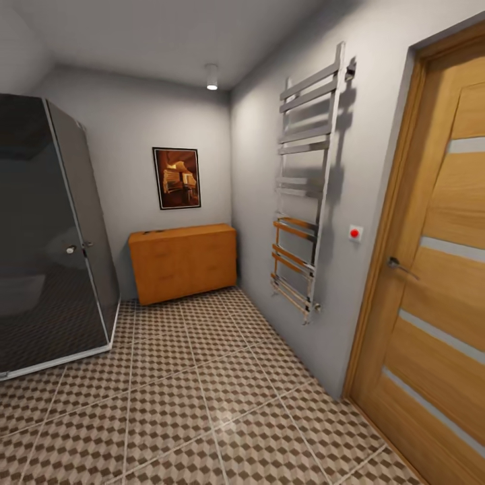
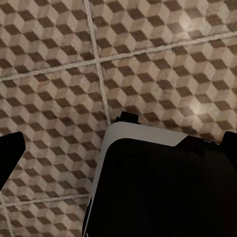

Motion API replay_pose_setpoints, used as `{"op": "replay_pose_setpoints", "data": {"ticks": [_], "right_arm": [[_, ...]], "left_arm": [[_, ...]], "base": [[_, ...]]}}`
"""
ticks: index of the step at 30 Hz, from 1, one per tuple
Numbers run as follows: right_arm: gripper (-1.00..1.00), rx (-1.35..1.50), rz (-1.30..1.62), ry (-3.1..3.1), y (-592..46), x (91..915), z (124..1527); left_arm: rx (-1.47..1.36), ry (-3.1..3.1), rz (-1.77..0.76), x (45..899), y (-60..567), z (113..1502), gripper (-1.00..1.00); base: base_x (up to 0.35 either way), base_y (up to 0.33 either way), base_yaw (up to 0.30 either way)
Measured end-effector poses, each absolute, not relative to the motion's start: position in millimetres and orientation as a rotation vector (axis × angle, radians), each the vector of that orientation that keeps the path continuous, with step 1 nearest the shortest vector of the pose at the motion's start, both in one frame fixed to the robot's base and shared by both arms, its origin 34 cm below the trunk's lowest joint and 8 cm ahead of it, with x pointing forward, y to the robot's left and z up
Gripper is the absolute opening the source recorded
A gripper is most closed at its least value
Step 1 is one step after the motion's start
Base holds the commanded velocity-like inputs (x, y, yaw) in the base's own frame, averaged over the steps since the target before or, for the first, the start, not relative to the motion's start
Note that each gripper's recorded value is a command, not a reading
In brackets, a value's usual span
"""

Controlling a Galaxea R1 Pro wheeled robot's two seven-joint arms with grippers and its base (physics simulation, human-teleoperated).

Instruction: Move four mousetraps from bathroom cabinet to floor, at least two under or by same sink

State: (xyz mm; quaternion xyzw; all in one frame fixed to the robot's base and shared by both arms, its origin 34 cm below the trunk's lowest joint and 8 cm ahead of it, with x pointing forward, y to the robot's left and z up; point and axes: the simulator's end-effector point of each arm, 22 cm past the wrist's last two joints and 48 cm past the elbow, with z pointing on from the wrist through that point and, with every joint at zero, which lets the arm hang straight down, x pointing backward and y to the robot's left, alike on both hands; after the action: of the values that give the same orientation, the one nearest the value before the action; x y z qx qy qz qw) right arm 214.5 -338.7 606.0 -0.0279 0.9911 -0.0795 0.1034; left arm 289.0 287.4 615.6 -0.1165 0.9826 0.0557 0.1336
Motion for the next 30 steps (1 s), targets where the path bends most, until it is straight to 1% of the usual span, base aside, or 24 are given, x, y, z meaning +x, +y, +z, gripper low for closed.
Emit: {"op": "replay_pose_setpoints", "data": {"ticks": [9, 30], "right_arm": [[1.00, -0.083, -0.234, 2.924, -338.7, 214.4, 606.1], [1.00, -0.082, -0.234, 2.924, -338.7, 214.4, 606.1]], "left_arm": [[-0.338, 2.852, 0.161, 288.2, 287.3, 615.5, 1.00], [-0.337, 2.858, 0.161, 287.0, 287.0, 615.1, 1.00]], "base": [[0.254, 0.000, 0.267], [0.318, 0.000, 0.261]]}}
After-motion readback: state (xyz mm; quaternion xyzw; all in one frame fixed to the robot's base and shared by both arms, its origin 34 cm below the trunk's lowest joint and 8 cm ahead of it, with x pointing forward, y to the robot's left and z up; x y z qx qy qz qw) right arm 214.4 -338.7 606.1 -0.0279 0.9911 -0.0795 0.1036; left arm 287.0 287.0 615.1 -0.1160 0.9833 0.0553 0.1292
